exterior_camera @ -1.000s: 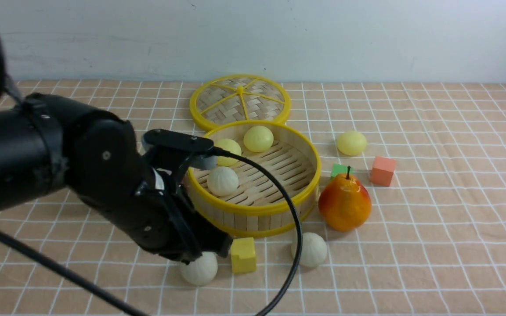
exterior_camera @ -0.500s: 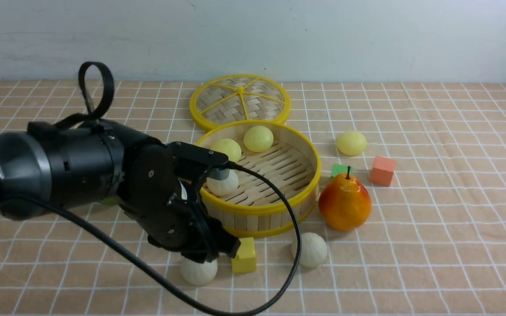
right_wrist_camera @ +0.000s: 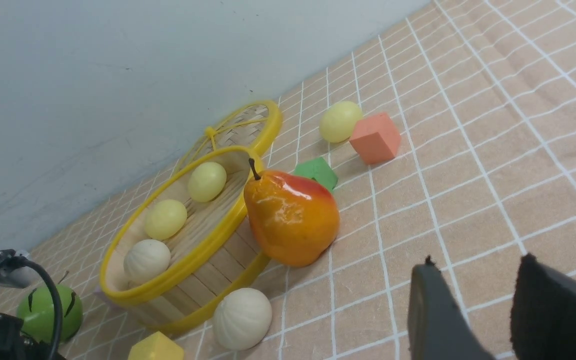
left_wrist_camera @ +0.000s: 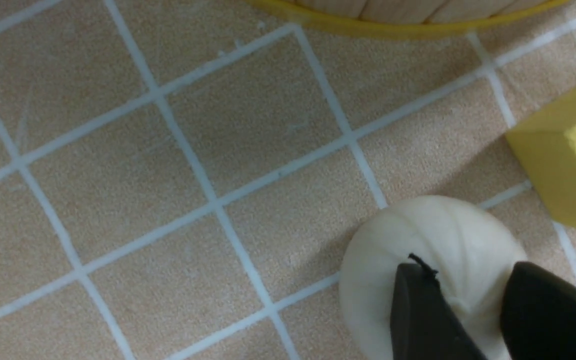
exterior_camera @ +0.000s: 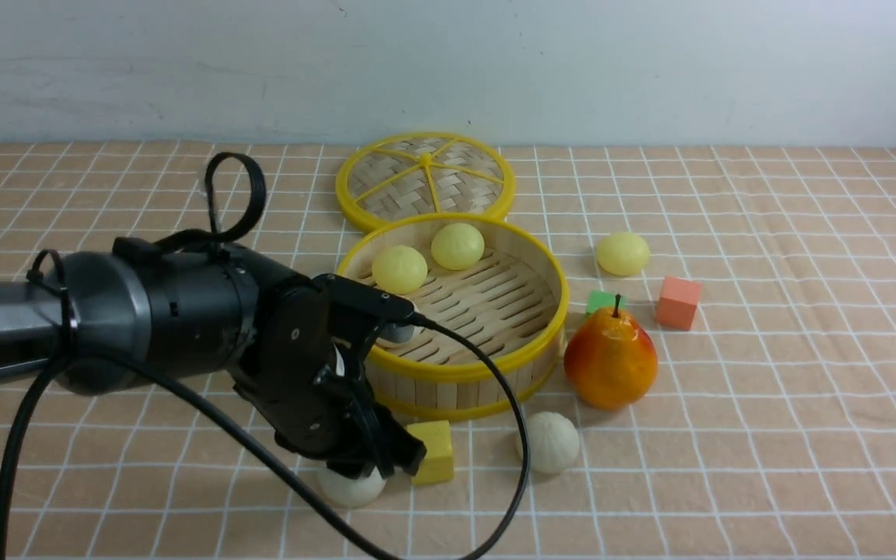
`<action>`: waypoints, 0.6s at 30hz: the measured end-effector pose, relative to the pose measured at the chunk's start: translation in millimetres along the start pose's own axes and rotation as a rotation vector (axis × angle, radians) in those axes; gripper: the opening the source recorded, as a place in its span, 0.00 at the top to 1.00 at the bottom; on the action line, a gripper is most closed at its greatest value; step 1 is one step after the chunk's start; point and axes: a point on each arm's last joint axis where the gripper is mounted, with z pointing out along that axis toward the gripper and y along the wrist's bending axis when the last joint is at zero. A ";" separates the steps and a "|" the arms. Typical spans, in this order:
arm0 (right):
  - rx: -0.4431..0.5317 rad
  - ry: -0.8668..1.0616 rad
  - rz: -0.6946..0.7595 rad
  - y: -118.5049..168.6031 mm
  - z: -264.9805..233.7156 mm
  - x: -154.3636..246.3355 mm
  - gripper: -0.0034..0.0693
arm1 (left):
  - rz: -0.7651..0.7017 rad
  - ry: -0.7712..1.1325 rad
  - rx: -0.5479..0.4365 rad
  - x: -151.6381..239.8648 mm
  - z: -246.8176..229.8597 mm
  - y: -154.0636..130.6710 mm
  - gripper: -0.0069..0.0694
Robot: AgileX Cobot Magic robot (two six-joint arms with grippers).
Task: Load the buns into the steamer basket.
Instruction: Use the left arm to grab a steamed stuffed bun, then use the left arm to put the steamed stuffed bun into the steamer
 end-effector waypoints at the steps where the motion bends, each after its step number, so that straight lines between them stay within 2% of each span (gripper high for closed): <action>1: 0.000 0.000 -0.001 0.0 0.0 0.0 0.63 | 0.000 -0.001 0.000 -0.1 0.7 0.0 0.62; 5: 0.000 0.000 -0.002 0.0 0.0 0.0 0.63 | 0.002 -0.014 0.001 -1.5 1.5 -0.2 0.65; 9: 0.000 0.000 -0.002 0.0 0.0 0.0 0.63 | 0.002 -0.010 0.001 -1.9 4.0 -0.2 0.85; 11: 0.000 0.000 -0.002 0.0 0.0 0.0 0.63 | 0.003 -0.013 0.001 -2.6 3.6 -0.3 0.92; 15: 0.000 0.000 -0.002 0.0 0.0 0.0 0.63 | 0.004 -0.008 0.000 -5.5 -8.0 -0.9 0.93; 18: 0.000 0.000 -0.002 0.0 0.0 0.0 0.63 | 0.022 -0.073 0.014 -13.8 -38.4 -8.4 0.93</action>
